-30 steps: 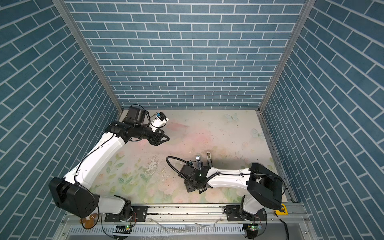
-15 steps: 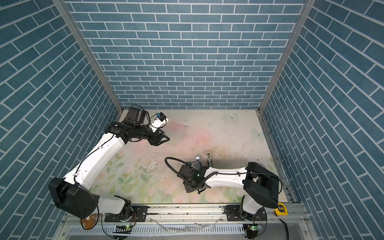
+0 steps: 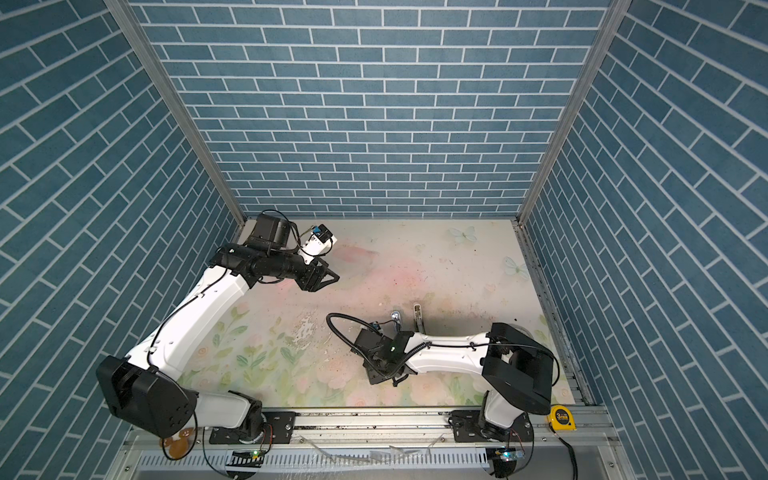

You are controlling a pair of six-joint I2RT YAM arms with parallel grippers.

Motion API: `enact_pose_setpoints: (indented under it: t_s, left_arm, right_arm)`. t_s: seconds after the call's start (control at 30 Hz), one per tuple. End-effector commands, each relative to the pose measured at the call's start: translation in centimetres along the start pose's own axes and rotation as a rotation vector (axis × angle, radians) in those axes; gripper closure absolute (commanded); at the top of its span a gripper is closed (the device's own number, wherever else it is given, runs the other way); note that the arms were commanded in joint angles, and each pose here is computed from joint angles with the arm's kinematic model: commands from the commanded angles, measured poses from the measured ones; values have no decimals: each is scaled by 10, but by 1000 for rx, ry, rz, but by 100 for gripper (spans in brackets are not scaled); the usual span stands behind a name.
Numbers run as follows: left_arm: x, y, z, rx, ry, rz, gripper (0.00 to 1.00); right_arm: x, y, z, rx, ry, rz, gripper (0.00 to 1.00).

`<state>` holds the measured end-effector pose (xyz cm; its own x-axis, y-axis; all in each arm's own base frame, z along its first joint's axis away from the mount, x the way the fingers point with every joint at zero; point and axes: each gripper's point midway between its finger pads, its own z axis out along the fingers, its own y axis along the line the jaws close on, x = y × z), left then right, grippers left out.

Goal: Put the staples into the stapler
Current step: 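Lower the right gripper into the white staple holder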

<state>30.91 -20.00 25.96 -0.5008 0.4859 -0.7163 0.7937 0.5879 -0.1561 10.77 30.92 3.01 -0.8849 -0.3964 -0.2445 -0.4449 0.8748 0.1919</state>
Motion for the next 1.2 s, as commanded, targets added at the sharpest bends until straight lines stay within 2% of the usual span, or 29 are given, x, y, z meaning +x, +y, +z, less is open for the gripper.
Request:
enact_pose_setpoints:
  t_s: [0.0,0.33,0.87,1.17]
  left_arm:
    - [2,-2,-3,-5,-6,4,38]
    - [1,-2,-3,-6,-6,3,38]
    - [0,-1,-3,-5,-7,3,38]
    - [1,-2,-3,-6,-6,2,38]
  right_arm:
    - [5,3,0,9,24,3,75]
    - [10,8,8,-8,51,-10,73]
    - [5,0,8,64,29,-17,72]
    - [4,0,8,82,27,-26,76]
